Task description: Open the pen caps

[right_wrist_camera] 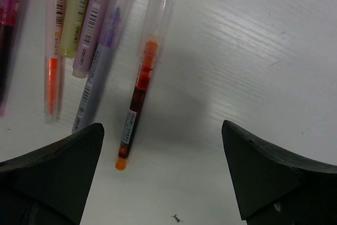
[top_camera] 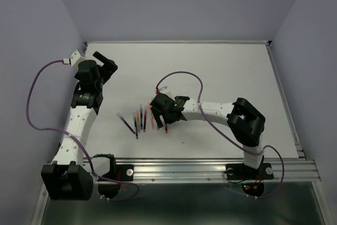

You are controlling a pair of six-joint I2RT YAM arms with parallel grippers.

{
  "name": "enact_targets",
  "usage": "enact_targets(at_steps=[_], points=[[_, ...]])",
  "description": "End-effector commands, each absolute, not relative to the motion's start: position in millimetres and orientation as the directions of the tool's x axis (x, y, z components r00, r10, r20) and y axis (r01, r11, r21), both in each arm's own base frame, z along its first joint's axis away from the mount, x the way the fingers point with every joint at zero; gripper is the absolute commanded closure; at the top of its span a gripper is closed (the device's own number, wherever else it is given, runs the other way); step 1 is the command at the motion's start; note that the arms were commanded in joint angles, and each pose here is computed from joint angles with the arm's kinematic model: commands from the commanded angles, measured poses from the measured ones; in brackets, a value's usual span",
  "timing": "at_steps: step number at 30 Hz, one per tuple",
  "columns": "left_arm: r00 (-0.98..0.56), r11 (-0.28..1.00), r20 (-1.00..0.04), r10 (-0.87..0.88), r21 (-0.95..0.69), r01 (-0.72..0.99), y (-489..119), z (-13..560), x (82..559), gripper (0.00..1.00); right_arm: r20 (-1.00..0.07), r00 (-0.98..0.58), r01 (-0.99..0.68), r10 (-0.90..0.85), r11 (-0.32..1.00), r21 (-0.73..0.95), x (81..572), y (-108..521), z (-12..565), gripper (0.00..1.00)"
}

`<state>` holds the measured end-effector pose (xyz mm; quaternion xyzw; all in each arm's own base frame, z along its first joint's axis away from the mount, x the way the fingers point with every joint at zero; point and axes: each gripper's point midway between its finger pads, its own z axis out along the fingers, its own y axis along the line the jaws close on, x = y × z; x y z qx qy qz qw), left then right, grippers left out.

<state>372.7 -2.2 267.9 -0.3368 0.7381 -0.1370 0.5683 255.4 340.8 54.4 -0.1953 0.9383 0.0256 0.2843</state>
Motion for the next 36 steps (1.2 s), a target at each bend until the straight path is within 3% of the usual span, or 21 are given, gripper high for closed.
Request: enact_targets(at_steps=[1, 4, 7, 22, 28, 31, 35, 36], points=[[-0.121, 0.737, -0.746, -0.655, -0.595, -0.322, -5, 270, 373, 0.01, -0.588, -0.753, -0.343, -0.297, 0.939, -0.035, 264, 361, 63, 0.02], [-0.120, 0.736, -0.746, -0.655, -0.595, -0.323, -4, 269, 372, 0.01, -0.566, -0.769, -0.341, -0.296, 0.940, -0.028, 261, 363, 52, 0.09], [-0.116, 0.735, -0.746, -0.656, -0.597, -0.322, -4, 271, 372, 0.01, -0.567, -0.765, -0.333, -0.304, 0.941, -0.056, 264, 360, 47, 0.23], [-0.117, 0.734, -0.743, -0.659, -0.599, -0.320, -5, 271, 371, 0.01, -0.510, -0.801, -0.350, -0.312, 0.936, -0.022, 254, 367, 19, 0.56], [-0.150, 0.737, -0.734, -0.663, -0.603, -0.307, -11, 265, 373, 0.01, -0.485, -0.819, -0.344, -0.306, 0.939, -0.011, 244, 358, 7, 0.75], [-0.168, 0.741, -0.730, -0.662, -0.606, -0.289, -16, 265, 374, 0.01, -0.475, -0.825, -0.338, -0.305, 0.941, -0.018, 240, 352, 2, 0.79], [-0.204, 0.749, -0.723, -0.660, -0.616, -0.243, -27, 265, 377, 0.01, -0.468, -0.843, -0.301, -0.267, 0.954, -0.003, 246, 338, 0, 0.99], [-0.210, 0.752, -0.723, -0.658, -0.619, -0.225, -30, 266, 378, 0.01, -0.482, -0.839, -0.291, -0.253, 0.957, 0.005, 249, 335, 7, 0.99]])
